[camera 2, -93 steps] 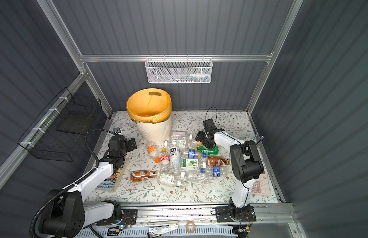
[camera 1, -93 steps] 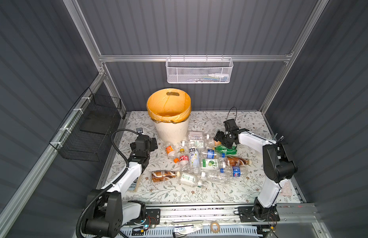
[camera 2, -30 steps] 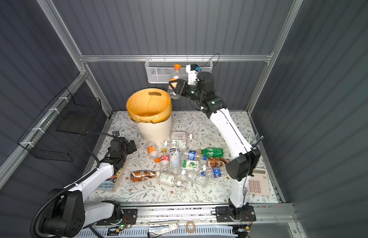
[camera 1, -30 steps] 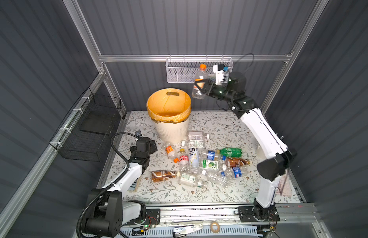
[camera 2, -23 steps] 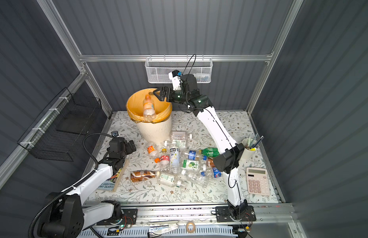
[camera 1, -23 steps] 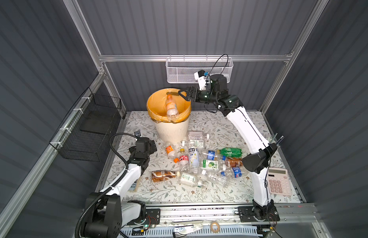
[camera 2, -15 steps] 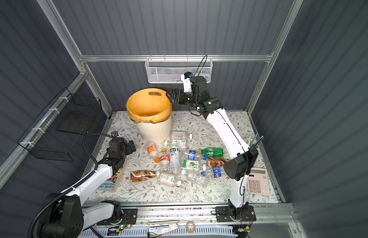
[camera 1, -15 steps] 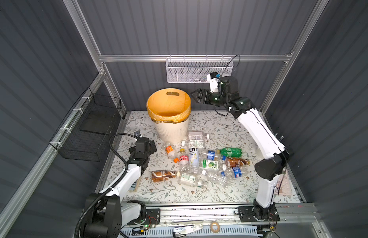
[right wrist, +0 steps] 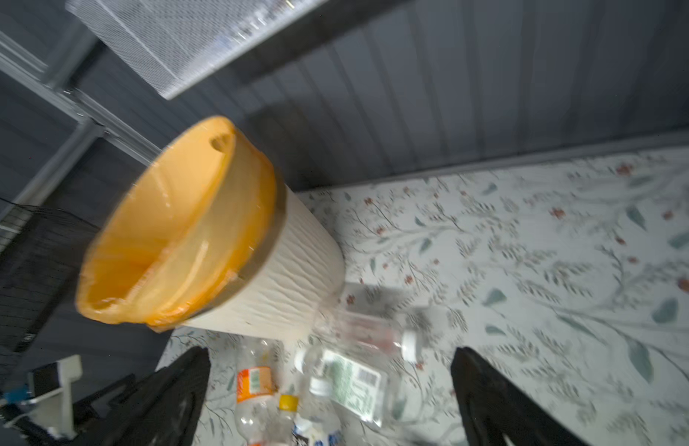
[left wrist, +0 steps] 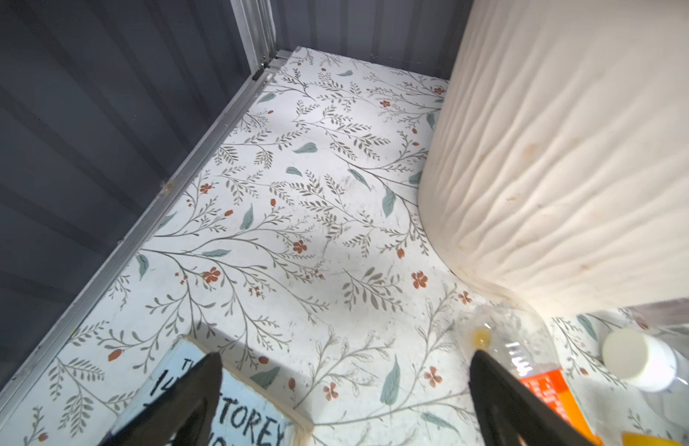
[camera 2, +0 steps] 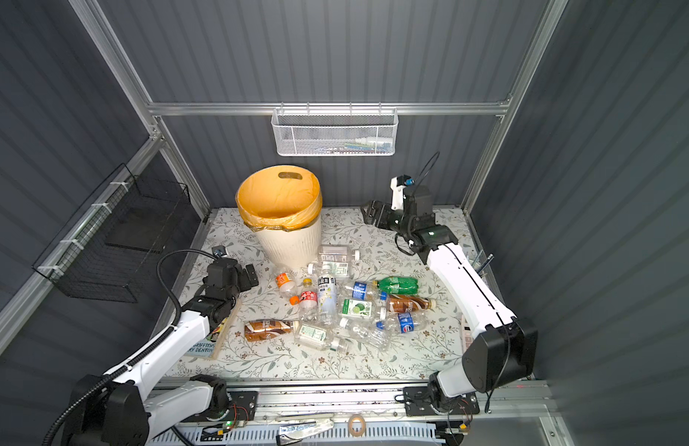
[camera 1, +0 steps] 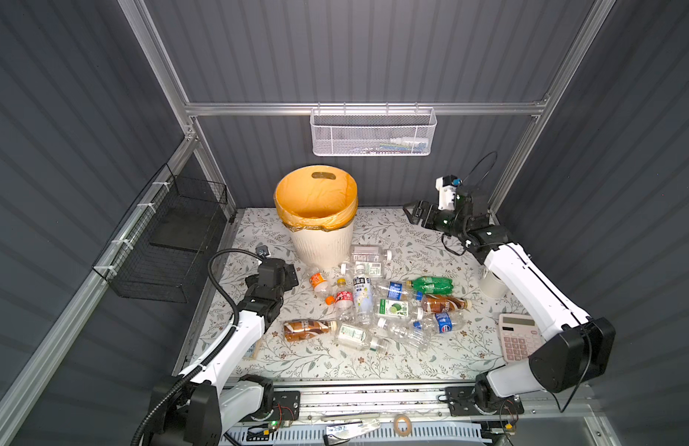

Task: Throw the plastic bottles in the bin
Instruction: Throw the plastic bottle into the trash bin, then pick up the plastic bottle from the center of the table.

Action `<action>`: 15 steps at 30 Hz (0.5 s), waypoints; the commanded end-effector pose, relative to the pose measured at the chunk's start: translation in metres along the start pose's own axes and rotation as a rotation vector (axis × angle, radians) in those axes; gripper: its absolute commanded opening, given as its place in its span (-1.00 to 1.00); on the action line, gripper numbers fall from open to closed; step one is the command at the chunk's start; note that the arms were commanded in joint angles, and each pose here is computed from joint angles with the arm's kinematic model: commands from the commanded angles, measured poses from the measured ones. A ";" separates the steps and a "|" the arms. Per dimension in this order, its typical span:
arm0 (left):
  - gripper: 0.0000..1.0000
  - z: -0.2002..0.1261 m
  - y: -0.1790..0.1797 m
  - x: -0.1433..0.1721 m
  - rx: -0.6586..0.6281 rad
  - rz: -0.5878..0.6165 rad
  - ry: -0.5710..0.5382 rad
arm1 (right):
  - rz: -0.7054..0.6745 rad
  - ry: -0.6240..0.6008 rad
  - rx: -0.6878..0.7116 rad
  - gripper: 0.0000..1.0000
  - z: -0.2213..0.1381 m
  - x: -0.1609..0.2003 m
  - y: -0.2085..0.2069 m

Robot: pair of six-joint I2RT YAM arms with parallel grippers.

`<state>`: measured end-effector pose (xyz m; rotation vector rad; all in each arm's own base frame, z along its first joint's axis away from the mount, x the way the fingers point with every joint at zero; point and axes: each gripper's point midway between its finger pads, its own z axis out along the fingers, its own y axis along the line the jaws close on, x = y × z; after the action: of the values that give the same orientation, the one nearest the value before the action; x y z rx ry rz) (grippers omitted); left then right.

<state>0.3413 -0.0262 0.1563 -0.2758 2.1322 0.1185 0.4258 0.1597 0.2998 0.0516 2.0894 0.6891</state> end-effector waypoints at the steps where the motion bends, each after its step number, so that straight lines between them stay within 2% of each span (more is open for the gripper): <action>1: 1.00 -0.009 -0.003 0.002 -0.032 -0.008 0.039 | 0.028 -0.043 0.027 0.98 -0.014 0.006 -0.019; 8: 1.00 -0.005 -0.047 0.039 0.033 -0.040 0.168 | 0.107 0.032 0.150 0.98 -0.023 0.057 -0.076; 15: 0.99 0.013 -0.081 0.062 0.080 -0.096 0.275 | 0.148 0.055 0.219 0.98 -0.029 0.086 -0.103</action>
<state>0.3331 -0.1006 0.0980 -0.2867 2.3709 0.0062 0.3743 0.0908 0.1947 0.2857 2.2507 0.5676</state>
